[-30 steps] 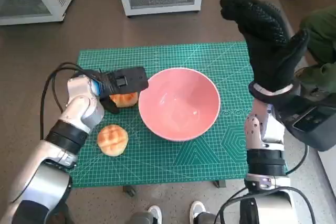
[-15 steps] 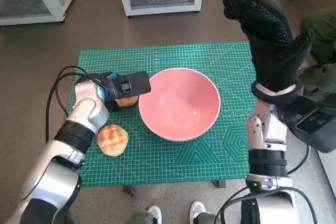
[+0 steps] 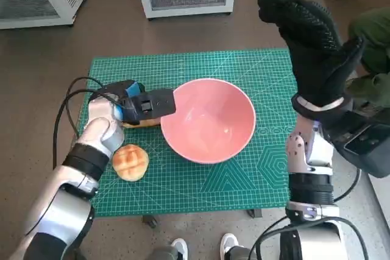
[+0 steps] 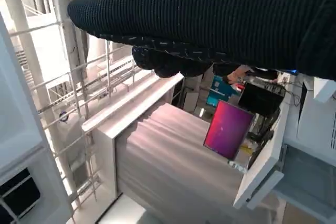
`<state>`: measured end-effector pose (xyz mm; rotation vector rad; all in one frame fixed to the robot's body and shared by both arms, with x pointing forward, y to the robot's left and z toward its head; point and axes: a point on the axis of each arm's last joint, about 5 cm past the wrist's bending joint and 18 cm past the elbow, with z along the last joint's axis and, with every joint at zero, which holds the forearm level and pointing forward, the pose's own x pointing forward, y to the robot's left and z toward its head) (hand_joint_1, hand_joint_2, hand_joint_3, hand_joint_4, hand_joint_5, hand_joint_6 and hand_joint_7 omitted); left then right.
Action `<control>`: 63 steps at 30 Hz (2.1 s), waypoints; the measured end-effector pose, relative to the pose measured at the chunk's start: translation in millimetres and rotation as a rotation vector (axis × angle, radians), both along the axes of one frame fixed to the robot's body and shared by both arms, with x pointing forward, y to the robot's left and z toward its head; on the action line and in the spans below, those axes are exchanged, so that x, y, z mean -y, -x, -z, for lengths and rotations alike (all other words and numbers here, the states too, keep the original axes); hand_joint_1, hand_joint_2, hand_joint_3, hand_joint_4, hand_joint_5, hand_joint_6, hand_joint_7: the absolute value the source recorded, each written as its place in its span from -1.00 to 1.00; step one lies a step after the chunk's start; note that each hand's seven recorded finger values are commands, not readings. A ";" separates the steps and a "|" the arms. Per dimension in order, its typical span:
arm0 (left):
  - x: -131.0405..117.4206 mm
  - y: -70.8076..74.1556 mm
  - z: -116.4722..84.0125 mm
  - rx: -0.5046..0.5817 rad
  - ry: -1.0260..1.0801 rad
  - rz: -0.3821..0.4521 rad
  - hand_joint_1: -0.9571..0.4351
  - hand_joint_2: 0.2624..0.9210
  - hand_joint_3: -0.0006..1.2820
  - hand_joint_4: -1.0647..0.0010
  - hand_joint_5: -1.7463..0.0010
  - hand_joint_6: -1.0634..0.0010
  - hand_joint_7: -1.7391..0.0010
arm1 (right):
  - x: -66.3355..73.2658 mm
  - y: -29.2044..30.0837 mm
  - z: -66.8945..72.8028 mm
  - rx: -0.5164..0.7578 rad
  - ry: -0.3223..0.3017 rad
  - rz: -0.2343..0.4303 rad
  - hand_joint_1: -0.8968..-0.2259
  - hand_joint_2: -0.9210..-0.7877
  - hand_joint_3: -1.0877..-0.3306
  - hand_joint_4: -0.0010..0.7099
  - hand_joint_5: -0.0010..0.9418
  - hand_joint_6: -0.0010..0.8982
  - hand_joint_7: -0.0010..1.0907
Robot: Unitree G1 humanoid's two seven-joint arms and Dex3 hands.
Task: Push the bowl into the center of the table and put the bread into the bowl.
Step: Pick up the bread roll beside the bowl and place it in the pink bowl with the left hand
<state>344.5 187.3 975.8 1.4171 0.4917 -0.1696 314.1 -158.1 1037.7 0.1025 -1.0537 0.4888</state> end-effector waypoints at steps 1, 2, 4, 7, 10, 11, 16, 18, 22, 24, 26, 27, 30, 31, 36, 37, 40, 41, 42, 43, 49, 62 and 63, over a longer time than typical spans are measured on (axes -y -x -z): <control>-1.1 0.1 -0.2 0.001 0.001 0.000 0.38 0.95 -0.90 -0.37 -0.12 -0.28 -0.45 | 0.0 0.0 0.0 0.000 -0.001 -0.001 -0.29 -1.00 -0.02 -0.19 -1.00 -0.44 -0.38; -2.1 0.1 -0.6 0.001 0.002 -0.001 0.38 0.96 -0.91 -0.36 -0.13 -0.27 -0.45 | 0.1 0.0 0.1 0.001 -0.002 -0.003 -0.29 -1.00 -0.02 -0.20 -1.00 -0.44 -0.38; -4.3 0.1 -2.1 0.000 0.007 -0.005 0.38 0.98 -0.92 -0.34 -0.18 -0.24 -0.43 | 0.3 0.0 0.1 0.002 -0.005 -0.006 -0.29 -1.00 -0.02 -0.20 -1.00 -0.45 -0.37; -8.1 0.5 -6.5 -0.005 0.016 -0.014 0.38 0.99 -0.91 -0.32 -0.28 -0.22 -0.36 | 0.7 -0.1 0.2 0.003 -0.008 -0.009 -0.29 -1.00 -0.02 -0.20 -1.00 -0.45 -0.37; -11.3 1.1 -14.0 -0.002 0.028 -0.022 0.38 0.99 -0.91 -0.32 -0.32 -0.21 -0.33 | 1.1 -0.1 0.2 0.004 -0.005 -0.011 -0.29 -1.00 -0.01 -0.20 -1.00 -0.45 -0.37; -12.2 1.6 -18.3 0.005 0.034 -0.023 0.38 0.99 -0.91 -0.32 -0.32 -0.21 -0.33 | 1.3 -0.2 0.3 0.004 -0.005 -0.011 -0.29 -1.00 -0.01 -0.20 -1.00 -0.45 -0.37; -13.2 4.9 -40.7 0.065 0.062 -0.024 0.38 1.00 -0.91 -0.34 -0.27 -0.18 -0.39 | 1.6 -0.4 0.8 0.001 -0.004 -0.012 -0.29 -1.00 -0.01 -0.20 -1.00 -0.46 -0.36; -12.7 7.5 -51.1 0.100 0.072 -0.019 0.38 0.99 -0.92 -0.37 -0.25 -0.18 -0.39 | 1.4 -0.6 1.0 0.000 -0.004 -0.013 -0.29 -1.00 -0.01 -0.20 -1.00 -0.46 -0.36; -11.7 14.9 -70.2 0.174 0.096 0.003 0.38 0.99 -0.93 -0.38 -0.23 -0.19 -0.39 | 1.2 -0.7 1.4 -0.002 -0.005 -0.015 -0.29 -1.00 -0.01 -0.20 -1.00 -0.46 -0.35; -11.4 19.1 -77.9 0.208 0.106 0.016 0.38 0.98 -0.93 -0.39 -0.20 -0.22 -0.39 | 1.1 -0.8 1.5 -0.002 -0.005 -0.016 -0.29 -1.00 -0.02 -0.20 -1.00 -0.46 -0.35; -11.7 24.1 -84.6 0.241 0.117 0.029 0.38 0.98 -0.94 -0.40 -0.19 -0.25 -0.38 | 1.1 -0.8 1.5 -0.002 -0.005 -0.016 -0.29 -1.00 -0.02 -0.20 -1.00 -0.46 -0.35; -11.4 26.4 -87.3 0.257 0.122 0.037 0.38 0.99 -0.93 -0.37 -0.20 -0.23 -0.40 | 1.2 -0.7 1.5 -0.002 -0.005 -0.016 -0.29 -1.00 -0.01 -0.20 -1.00 -0.46 -0.35; -11.0 34.3 -95.3 0.305 0.139 0.059 0.38 0.96 -0.93 -0.41 -0.18 -0.27 -0.37 | 1.3 -0.7 1.4 -0.001 -0.005 -0.016 -0.29 -1.00 -0.01 -0.20 -1.00 -0.47 -0.34; -10.6 37.1 -97.9 0.322 0.142 0.068 0.38 0.95 -0.93 -0.42 -0.17 -0.28 -0.37 | 1.3 -0.7 1.4 -0.001 -0.005 -0.016 -0.29 -1.00 -0.01 -0.20 -1.00 -0.47 -0.34; -10.7 43.8 -104.7 0.359 0.150 0.083 0.38 0.94 -0.93 -0.43 -0.16 -0.29 -0.36 | 1.4 -0.7 1.4 -0.001 -0.005 -0.016 -0.29 -1.00 -0.01 -0.20 -1.00 -0.47 -0.34; -11.1 44.3 -105.0 0.361 0.150 0.082 0.38 0.94 -0.93 -0.44 -0.16 -0.30 -0.36 | 1.4 -0.7 1.4 -0.001 -0.005 -0.016 -0.29 -1.00 -0.01 -0.20 -1.00 -0.47 -0.34; -10.9 50.7 -106.2 0.378 0.161 0.087 0.38 0.92 -0.94 -0.49 -0.16 -0.33 -0.30 | 1.0 -0.7 1.3 0.000 -0.003 -0.018 -0.29 -1.00 -0.02 -0.20 -1.00 -0.47 -0.34; -9.6 54.2 -107.0 0.391 0.166 0.097 0.38 0.91 -0.95 -0.50 -0.16 -0.34 -0.29 | 1.1 -0.7 1.3 0.000 -0.003 -0.017 -0.29 -1.00 -0.02 -0.20 -1.00 -0.47 -0.33; -7.9 57.9 -108.4 0.406 0.172 0.110 0.38 0.91 -0.95 -0.50 -0.17 -0.35 -0.27 | 1.6 -0.6 1.2 0.000 -0.004 -0.016 -0.29 -1.00 -0.02 -0.20 -1.00 -0.47 -0.33; -6.0 61.1 -110.1 0.420 0.175 0.123 0.38 0.91 -0.95 -0.51 -0.17 -0.36 -0.26 | 2.1 -0.6 1.1 0.001 -0.004 -0.014 -0.29 -1.00 -0.02 -0.20 -1.00 -0.47 -0.33; 10.1 80.7 -125.7 0.533 0.201 0.237 0.38 0.89 -0.96 -0.53 -0.22 -0.41 -0.16 | 2.3 -0.8 1.4 -0.002 -0.003 -0.014 -0.30 -1.00 -0.02 -0.20 -1.00 -0.48 -0.33; 43.5 91.2 -125.1 0.570 0.280 0.500 0.38 0.91 -0.96 -0.53 -0.20 -0.37 -0.20 | 2.4 -0.9 1.5 -0.002 -0.002 -0.013 -0.30 -1.00 -0.02 -0.20 -1.00 -0.49 -0.32; 46.0 90.7 -123.7 0.564 0.283 0.512 0.38 0.91 -0.96 -0.52 -0.21 -0.36 -0.21 | 2.6 -0.9 1.5 -0.002 -0.001 -0.013 -0.30 -1.00 -0.02 -0.20 -1.00 -0.49 -0.31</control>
